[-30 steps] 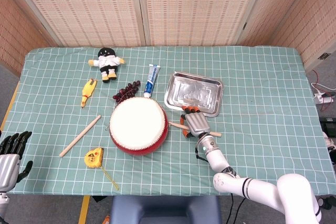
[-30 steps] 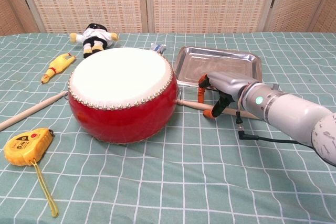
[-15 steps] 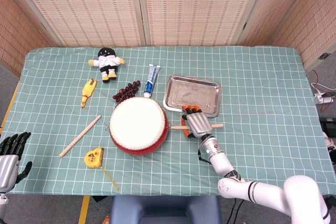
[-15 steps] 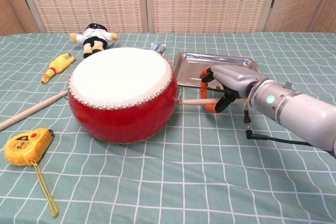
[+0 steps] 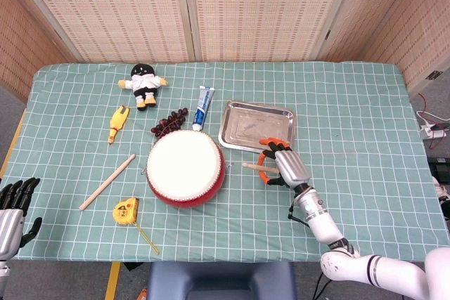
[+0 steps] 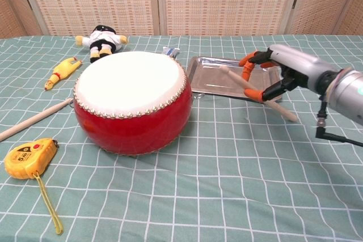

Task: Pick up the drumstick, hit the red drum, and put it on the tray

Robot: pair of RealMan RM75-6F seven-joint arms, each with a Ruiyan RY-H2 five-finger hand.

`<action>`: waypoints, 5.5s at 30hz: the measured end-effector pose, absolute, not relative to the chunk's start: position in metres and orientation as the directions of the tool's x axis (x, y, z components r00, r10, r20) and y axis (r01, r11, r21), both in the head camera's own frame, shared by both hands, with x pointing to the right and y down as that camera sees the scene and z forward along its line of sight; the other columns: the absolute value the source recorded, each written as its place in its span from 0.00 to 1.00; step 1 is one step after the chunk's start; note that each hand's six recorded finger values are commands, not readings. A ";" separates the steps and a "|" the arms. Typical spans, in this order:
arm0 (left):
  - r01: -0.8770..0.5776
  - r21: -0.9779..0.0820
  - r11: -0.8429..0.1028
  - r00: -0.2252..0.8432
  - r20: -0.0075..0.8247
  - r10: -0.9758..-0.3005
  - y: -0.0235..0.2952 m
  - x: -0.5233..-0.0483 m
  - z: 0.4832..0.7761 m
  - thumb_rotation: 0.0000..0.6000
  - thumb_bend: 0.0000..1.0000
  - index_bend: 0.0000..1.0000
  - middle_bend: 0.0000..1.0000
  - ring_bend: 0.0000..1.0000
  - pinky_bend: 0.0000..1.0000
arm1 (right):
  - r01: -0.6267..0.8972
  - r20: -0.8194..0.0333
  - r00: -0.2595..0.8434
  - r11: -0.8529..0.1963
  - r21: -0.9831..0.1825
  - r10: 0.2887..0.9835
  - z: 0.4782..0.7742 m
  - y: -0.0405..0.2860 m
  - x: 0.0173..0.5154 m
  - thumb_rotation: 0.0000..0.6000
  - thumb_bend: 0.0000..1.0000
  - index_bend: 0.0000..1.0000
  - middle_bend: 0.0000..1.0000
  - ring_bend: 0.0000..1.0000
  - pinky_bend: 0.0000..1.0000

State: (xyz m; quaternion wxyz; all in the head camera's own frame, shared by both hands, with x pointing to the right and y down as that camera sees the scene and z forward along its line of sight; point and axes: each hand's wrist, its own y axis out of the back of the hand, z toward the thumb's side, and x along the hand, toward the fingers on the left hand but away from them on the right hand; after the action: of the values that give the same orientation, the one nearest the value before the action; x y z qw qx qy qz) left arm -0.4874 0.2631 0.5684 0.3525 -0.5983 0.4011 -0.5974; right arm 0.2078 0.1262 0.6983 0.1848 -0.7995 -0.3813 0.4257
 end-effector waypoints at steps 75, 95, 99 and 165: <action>-0.039 -0.874 -0.484 -0.014 0.485 -0.874 0.269 -0.478 0.567 1.00 0.34 0.06 0.06 0.04 0.04 | 0.851 -0.455 0.510 -0.353 0.388 0.730 0.738 0.177 0.308 1.00 0.14 0.52 0.31 0.28 0.32; -0.051 -0.868 -0.494 -0.021 0.495 -0.869 0.272 -0.482 0.572 1.00 0.34 0.06 0.06 0.04 0.04 | 0.834 -0.520 0.551 -0.418 0.359 0.653 0.761 0.195 0.275 1.00 0.14 0.63 0.42 0.38 0.41; -0.053 -0.867 -0.495 -0.022 0.497 -0.868 0.273 -0.483 0.573 1.00 0.34 0.06 0.06 0.04 0.04 | 0.830 -0.523 0.557 -0.433 0.350 0.645 0.763 0.198 0.271 1.00 0.14 0.65 0.46 0.43 0.45; -0.067 -0.869 -0.491 -0.014 0.493 -0.870 0.273 -0.489 0.577 1.00 0.34 0.06 0.07 0.04 0.05 | 0.032 -0.482 0.592 -0.617 -0.786 0.646 0.660 0.084 0.175 1.00 0.41 1.00 0.96 1.00 1.00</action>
State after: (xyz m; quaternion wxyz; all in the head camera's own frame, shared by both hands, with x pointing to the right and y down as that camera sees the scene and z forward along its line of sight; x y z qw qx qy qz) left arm -0.4887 0.2733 0.5767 0.3331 -0.6182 0.3788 -0.6028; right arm 0.1747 0.0844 0.6600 0.3836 -0.8053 -0.2106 0.3999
